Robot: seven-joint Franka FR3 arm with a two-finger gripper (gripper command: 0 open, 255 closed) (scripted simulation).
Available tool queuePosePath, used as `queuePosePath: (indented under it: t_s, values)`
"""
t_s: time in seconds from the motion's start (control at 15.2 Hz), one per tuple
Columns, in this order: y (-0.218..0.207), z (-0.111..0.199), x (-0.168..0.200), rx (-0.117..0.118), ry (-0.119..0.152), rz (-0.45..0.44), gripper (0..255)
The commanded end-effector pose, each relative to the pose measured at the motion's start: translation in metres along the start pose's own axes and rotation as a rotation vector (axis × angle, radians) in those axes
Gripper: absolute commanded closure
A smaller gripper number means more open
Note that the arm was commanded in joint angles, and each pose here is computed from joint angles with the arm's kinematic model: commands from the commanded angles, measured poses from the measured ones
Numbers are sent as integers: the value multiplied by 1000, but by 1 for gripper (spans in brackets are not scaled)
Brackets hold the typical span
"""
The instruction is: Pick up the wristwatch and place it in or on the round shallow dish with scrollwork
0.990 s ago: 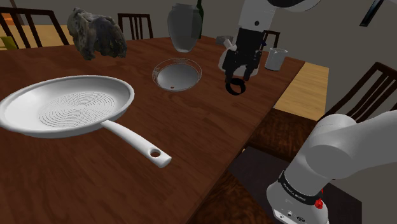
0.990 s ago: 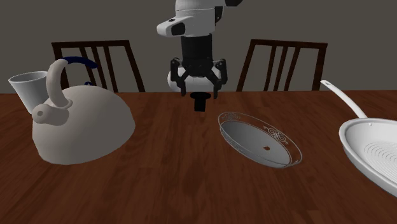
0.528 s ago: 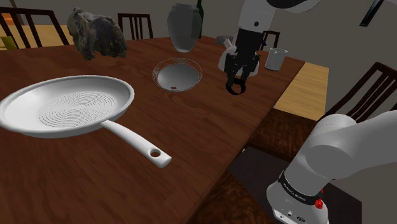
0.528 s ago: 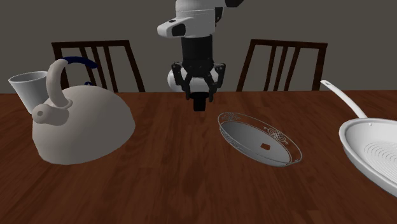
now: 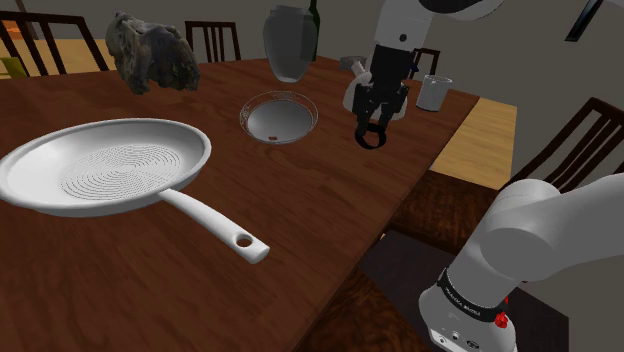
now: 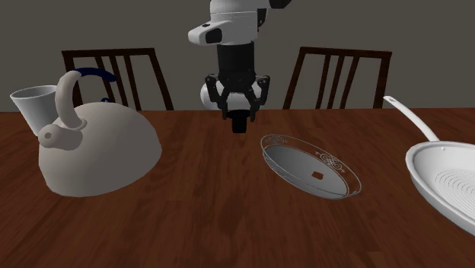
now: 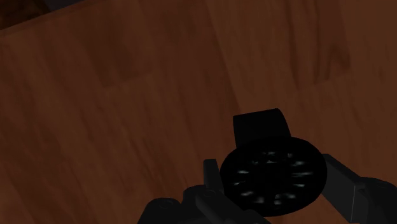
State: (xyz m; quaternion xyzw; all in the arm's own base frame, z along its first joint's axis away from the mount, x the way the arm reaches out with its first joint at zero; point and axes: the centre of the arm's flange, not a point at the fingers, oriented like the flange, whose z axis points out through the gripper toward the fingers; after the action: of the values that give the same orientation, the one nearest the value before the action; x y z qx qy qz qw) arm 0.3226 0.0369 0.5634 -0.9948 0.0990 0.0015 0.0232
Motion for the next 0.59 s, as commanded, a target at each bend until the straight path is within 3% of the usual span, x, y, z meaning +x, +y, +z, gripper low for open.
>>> queuePosePath:
  t_s: [0.0, 0.53]
  values:
    - [0, 0, 0, 0, 0, 0, 255]
    - [-2, -42, 0, 0, 0, 0, 255]
